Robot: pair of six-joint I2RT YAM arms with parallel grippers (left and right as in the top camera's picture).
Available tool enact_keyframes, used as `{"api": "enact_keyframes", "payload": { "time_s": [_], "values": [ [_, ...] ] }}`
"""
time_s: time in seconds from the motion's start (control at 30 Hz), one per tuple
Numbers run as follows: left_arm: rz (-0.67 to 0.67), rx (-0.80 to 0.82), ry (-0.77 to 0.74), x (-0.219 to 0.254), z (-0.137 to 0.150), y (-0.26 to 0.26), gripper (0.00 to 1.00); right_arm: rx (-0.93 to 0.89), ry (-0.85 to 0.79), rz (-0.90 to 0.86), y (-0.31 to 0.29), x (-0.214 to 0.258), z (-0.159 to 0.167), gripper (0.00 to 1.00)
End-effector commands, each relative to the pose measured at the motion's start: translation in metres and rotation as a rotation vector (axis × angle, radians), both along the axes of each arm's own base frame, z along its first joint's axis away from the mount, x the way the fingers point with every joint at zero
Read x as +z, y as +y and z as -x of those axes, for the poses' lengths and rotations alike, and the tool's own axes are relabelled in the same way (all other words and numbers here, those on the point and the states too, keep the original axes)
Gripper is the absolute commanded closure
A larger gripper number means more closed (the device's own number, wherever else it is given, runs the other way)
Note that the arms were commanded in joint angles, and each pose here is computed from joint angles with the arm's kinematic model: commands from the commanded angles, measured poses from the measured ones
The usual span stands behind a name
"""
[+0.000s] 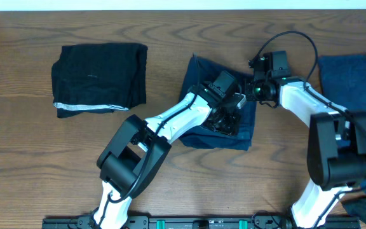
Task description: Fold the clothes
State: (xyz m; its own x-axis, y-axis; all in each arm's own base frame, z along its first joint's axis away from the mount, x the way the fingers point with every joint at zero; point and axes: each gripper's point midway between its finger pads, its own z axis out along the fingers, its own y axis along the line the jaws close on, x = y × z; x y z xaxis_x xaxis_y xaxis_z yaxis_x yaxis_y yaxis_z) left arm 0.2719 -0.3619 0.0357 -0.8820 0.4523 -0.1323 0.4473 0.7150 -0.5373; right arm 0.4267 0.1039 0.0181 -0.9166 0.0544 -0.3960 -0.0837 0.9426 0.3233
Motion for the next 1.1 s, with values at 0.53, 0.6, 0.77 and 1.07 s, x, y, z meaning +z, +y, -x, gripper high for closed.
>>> {"api": "enact_keyframes", "payload": {
  "time_s": [0.53,0.6,0.77,1.07],
  "values": [
    [-0.289,0.450,-0.402,0.140,-0.059,0.156,0.31,-0.085,0.059,0.068,-0.043,0.116,0.083,0.01],
    [-0.323,0.498,-0.372,0.136,-0.065,0.178,0.29,-0.082,0.073,0.070,-0.043,0.114,0.086,0.01],
    [-0.380,0.565,-0.320,0.120,-0.080,0.215,0.26,-0.082,0.073,0.070,-0.042,0.114,0.086,0.01],
    [-0.343,0.483,-0.262,0.081,-0.098,0.202,0.17,-0.080,0.074,0.070,-0.042,0.113,0.086,0.01]
  ]
}}
